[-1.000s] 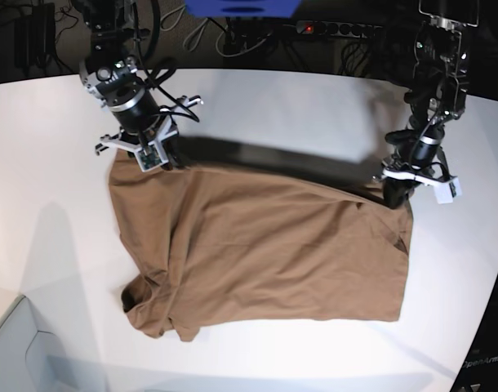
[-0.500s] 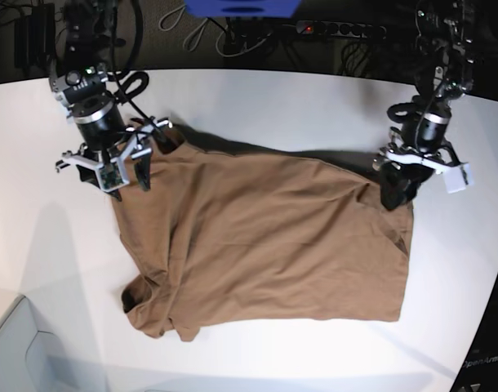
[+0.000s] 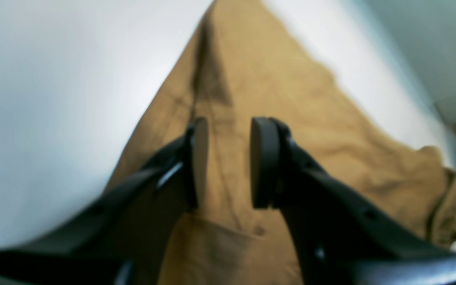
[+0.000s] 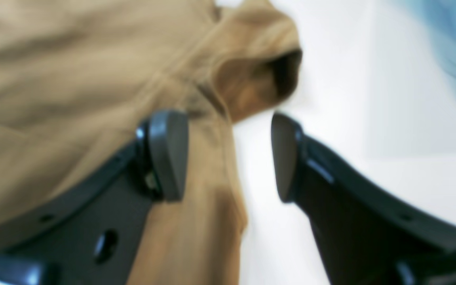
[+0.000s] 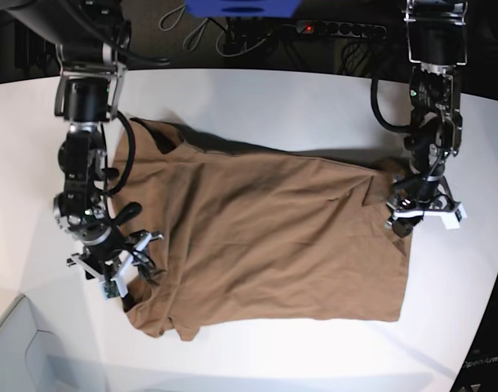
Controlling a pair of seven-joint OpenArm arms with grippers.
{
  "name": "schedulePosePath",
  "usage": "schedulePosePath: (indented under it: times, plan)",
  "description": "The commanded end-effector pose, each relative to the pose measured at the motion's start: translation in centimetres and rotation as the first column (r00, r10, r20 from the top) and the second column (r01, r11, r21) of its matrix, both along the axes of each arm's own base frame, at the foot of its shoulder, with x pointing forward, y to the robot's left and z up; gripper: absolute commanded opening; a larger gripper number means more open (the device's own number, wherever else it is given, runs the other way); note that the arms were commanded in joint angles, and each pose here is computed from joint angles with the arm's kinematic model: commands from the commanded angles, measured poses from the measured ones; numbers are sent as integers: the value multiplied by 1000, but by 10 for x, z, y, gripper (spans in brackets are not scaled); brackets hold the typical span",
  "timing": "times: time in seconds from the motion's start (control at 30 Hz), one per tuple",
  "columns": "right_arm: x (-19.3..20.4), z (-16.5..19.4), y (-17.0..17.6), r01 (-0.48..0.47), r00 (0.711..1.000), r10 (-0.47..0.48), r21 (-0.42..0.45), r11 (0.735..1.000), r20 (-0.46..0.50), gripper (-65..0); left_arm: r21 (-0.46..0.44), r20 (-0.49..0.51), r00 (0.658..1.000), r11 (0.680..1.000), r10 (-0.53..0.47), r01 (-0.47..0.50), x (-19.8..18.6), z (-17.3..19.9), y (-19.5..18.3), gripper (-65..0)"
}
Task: Layout the t-shirt on the table in an organized manner, then fold the t-shirt properly
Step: 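Pull the t-shirt corners outward with both grippers to smooth it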
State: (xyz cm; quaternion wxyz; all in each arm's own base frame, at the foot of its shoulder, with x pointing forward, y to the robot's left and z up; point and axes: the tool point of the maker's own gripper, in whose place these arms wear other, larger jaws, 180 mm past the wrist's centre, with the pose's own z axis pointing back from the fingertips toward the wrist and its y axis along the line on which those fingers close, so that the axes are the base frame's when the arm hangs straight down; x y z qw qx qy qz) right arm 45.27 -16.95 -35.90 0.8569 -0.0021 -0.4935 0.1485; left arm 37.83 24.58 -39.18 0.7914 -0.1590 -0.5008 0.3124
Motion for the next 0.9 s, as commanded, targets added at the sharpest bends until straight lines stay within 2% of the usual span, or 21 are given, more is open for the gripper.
schedulePosePath:
  times: [0.0, 0.17, 0.47, 0.7, 0.8, 0.87]
  plan:
    - [22, 25, 0, -4, 998, 3, 14, 1000, 63, -303, 15, 66, 998, 1000, -7, 6, 15, 20, 1, -472]
    - [44, 17, -5, 9, 1000, -9, 41, 999, 5, -305, 16, 1, 1000, 999, -31, 31, 10, -5, -8, -473]
    - [56, 0, 7, -7, 999, 0, 148, 989, 52, -307, 10, -118, 993, 1000, 6, -5, -11, -47, 5, -473]
    - [55, -3, 26, -25, 998, 16, 177, 984, 55, -308, 9, -133, 991, 1000, 5, -4, -17, -53, 4, -474]
    - [55, -3, 27, -26, 998, 17, 180, 983, 55, -365, 9, -135, 991, 1000, 5, -4, -18, -53, 4, -474]
    - [56, -2, 27, -24, 998, 14, 180, 983, 57, -457, 9, -135, 991, 1000, 5, -4, -18, -53, 4, -474]
